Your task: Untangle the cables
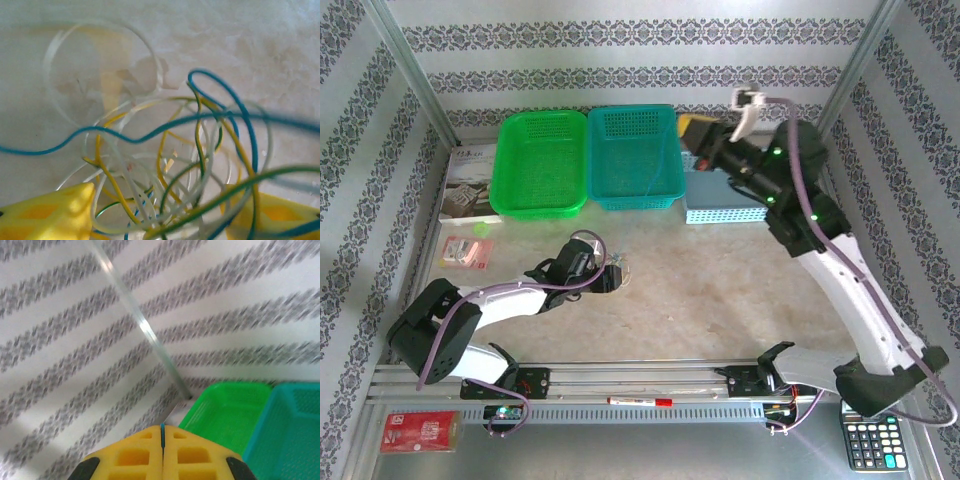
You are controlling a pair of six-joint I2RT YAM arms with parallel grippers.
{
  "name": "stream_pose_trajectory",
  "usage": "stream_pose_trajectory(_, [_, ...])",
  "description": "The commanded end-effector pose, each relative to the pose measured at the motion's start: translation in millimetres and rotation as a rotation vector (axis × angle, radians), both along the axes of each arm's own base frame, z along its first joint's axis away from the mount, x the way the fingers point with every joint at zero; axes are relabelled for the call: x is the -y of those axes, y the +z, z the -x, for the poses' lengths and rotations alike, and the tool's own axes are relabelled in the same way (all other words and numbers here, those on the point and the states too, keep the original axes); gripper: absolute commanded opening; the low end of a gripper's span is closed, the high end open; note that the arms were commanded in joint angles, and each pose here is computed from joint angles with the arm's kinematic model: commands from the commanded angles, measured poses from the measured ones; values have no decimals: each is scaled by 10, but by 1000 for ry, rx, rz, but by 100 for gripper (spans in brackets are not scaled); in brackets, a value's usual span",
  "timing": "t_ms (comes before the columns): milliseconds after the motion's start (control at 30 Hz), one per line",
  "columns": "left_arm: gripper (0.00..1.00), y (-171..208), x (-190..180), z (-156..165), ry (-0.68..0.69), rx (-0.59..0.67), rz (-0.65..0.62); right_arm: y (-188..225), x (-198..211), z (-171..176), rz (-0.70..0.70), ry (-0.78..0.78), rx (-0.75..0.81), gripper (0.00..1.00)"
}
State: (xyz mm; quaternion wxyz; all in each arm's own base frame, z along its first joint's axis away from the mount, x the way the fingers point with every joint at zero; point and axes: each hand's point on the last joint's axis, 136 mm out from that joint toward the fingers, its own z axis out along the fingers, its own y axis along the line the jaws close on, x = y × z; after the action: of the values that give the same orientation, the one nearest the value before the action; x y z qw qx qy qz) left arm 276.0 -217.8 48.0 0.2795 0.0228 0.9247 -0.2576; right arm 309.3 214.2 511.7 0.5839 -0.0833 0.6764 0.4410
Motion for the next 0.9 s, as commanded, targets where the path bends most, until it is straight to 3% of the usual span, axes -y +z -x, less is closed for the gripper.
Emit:
stream_pose_trajectory(0, [66,224,64,-59,9,74,49,18,232,-106,6,-49,-6,0])
stream_pose_trajectory(167, [67,439,45,-49,13,111,69,89,680,-407,-25,-178,-10,0])
stream_pose_trajectory(333, [67,593,4,-27,21,142,81,265,891,-531,-116,-183,-13,0])
stream_pose_trajectory(633, [73,948,-36,-34,-15,248,62,206,422,-281,-133,3,-39,0])
stream_pose_trajectory(867, [77,1289,261,-94,-156,364,84,300,-95,109,-114,160,-21,0])
